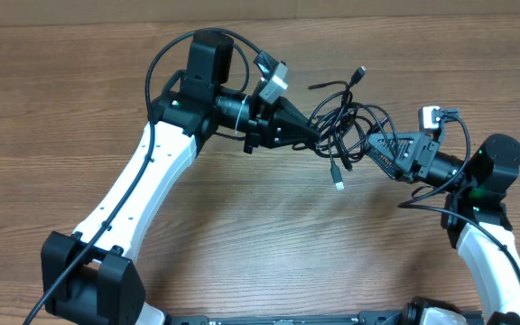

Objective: Untangle cables

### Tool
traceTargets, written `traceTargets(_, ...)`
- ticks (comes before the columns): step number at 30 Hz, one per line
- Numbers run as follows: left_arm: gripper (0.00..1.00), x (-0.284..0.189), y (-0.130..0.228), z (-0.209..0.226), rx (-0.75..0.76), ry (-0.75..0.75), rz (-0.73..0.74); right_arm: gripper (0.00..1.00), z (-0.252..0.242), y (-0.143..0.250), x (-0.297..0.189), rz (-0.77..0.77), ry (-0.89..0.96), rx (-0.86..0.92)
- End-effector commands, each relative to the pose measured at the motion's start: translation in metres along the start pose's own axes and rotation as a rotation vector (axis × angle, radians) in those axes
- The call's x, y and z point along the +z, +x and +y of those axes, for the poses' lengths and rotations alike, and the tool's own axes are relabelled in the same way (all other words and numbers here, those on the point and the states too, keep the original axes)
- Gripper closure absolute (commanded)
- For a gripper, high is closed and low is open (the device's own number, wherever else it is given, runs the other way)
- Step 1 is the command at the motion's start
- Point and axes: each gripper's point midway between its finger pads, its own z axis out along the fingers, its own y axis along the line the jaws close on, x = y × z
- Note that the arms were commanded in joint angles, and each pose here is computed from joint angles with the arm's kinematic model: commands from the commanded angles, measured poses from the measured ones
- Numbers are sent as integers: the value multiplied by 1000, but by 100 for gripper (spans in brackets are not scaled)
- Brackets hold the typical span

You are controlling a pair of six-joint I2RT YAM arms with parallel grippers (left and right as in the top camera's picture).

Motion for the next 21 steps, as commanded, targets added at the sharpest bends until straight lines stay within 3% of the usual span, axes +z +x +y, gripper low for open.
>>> traceTargets(1, 95, 1, 1, 6, -22, -27, 8, 16, 10, 1, 4, 7, -10, 15)
traceTargets(10, 95, 2, -4, 11, -21, -53, 7, 21, 27, 6, 20, 30, -48, -34)
traceTargets(11, 95, 2, -4, 11, -25, -53, 7, 27, 26, 5, 20, 26, -46, -32)
traceTargets(13, 96, 2, -4, 11, -26, -53, 7, 50, 26, 5, 20, 24, -46, -33)
traceTargets(21, 96, 5, -3, 13, -26, -65, 13, 84, 26, 5, 20, 27, -46, -33)
